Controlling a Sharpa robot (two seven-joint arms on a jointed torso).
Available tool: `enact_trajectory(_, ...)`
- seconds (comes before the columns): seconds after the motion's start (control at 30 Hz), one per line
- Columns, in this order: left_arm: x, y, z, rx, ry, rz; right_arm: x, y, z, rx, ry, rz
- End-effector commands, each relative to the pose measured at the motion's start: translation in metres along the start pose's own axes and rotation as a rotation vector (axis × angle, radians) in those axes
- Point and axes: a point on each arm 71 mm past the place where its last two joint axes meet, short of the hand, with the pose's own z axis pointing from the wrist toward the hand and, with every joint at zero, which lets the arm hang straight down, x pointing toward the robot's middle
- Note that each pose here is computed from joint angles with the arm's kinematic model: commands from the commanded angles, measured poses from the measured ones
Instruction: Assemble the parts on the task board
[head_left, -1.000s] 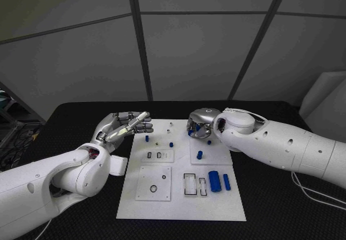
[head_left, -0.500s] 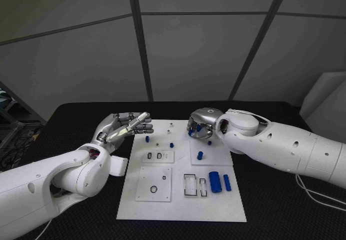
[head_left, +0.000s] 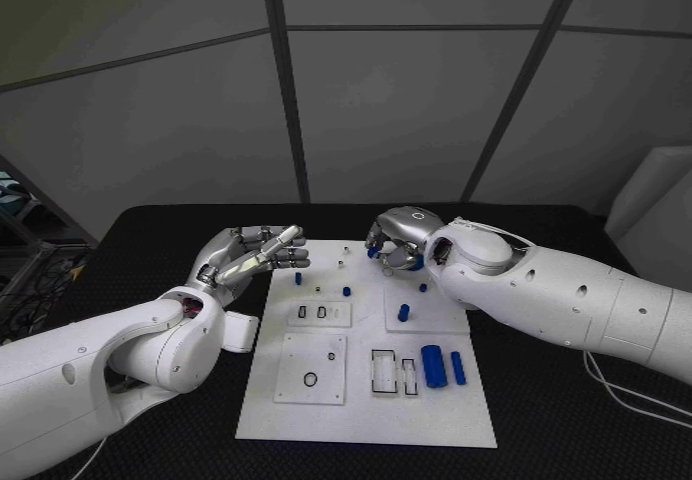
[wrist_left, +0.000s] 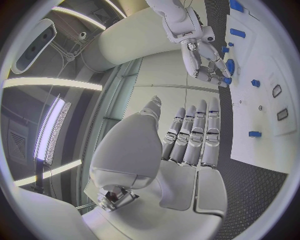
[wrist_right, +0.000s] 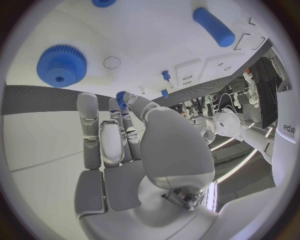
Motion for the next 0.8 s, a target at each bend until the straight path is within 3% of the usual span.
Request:
enact_trajectory(0.03,0.0020,-0.0010,0.0009,0.006,0.018,-0.002,-0.005,0.002,0.006,0.016,-0.080,0.001)
enact_trajectory(0.23,0.0027,-0.0005,0.0018,0.005,0.022,-0.004,-0.004,0.009,0.016,0.013,-0.104,0.005)
enact_trajectory(0.8,0.0013,-0.0009,0.0017,0.005,0.021,-0.003,0.004,0.021,0.034,0.005,-0.067,0.015)
